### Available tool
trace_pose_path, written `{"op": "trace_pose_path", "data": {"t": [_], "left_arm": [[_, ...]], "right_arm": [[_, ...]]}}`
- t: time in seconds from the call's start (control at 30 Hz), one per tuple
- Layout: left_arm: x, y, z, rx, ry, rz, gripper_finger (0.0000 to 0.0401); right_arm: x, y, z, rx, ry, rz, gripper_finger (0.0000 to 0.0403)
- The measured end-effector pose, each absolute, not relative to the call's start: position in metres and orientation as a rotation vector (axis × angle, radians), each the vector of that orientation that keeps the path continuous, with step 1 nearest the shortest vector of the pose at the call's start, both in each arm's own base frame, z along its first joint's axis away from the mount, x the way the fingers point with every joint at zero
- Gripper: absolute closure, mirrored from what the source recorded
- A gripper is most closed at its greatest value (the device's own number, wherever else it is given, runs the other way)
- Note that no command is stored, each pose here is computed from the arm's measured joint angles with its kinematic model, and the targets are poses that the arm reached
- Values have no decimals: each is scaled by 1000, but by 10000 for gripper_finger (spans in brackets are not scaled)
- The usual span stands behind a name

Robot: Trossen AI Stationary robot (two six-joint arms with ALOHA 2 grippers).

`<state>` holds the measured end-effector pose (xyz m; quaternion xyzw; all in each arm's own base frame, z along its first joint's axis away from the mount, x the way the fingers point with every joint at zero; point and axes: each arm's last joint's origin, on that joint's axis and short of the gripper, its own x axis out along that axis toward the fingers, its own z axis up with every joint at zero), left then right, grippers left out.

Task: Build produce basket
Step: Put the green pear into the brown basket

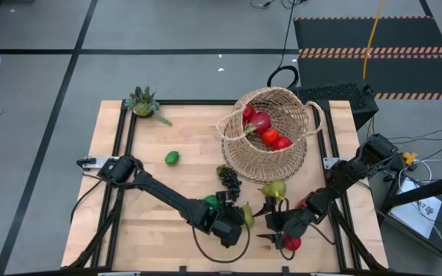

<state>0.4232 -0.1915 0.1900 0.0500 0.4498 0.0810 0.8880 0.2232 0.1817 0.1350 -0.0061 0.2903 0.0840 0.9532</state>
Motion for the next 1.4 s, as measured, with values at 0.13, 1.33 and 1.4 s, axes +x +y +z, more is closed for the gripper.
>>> {"op": "trace_pose_path", "data": {"t": [0.13,1.33,1.4], "left_arm": [[423,-180,183,103,957,208,245],[430,-172,180,97,927,198,245],[430,-173,180,94,928,192,245]], "right_arm": [[222,181,135,0,548,185,80],[182,195,137,189,656,45,148],[183,195,135,187,642,31,158]]}}
